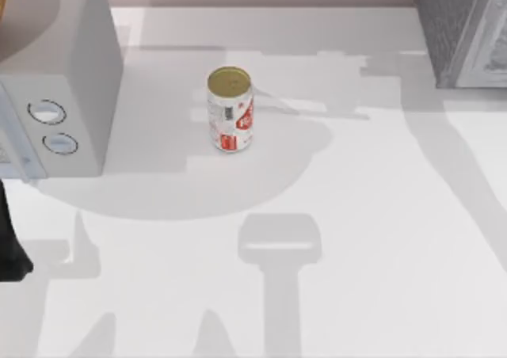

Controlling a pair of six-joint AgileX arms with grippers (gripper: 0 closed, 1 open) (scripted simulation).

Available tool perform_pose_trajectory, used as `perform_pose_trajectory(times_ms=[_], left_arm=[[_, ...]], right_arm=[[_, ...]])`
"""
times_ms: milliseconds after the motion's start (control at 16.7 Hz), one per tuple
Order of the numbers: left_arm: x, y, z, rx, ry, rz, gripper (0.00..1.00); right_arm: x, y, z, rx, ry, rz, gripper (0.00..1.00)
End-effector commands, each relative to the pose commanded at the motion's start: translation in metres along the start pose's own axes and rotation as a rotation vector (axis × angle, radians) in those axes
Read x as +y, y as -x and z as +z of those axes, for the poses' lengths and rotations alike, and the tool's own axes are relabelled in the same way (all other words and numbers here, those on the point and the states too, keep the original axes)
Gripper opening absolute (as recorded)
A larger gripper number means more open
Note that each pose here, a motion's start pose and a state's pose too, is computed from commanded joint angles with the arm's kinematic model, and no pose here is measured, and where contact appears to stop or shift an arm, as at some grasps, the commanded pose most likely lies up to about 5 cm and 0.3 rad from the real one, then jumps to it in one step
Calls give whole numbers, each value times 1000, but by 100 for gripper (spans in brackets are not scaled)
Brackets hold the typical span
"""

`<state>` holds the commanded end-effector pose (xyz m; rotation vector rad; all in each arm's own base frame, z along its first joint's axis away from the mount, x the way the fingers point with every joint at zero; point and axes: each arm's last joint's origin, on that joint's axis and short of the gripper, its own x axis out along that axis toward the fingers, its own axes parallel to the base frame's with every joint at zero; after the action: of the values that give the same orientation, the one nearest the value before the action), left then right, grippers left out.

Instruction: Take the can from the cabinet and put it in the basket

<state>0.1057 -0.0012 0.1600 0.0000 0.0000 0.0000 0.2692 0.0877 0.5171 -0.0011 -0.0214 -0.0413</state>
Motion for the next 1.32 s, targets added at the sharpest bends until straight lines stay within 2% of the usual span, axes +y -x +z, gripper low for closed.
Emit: perform_pose_trajectory(times_ms=[360,600,840,1320], left_arm=[[0,0,0,0,0,0,100],[0,0,0,0,0,0,100],[0,0,0,0,0,0,100],[0,0,0,0,0,0,100]], right_arm=[[-13,23,-5,-18,-5,-1,100],[-36,56,-39,-4,1,0,100],[-61,97,-103,28,9,11,100],[-89,159,-276,59,5,36,100]])
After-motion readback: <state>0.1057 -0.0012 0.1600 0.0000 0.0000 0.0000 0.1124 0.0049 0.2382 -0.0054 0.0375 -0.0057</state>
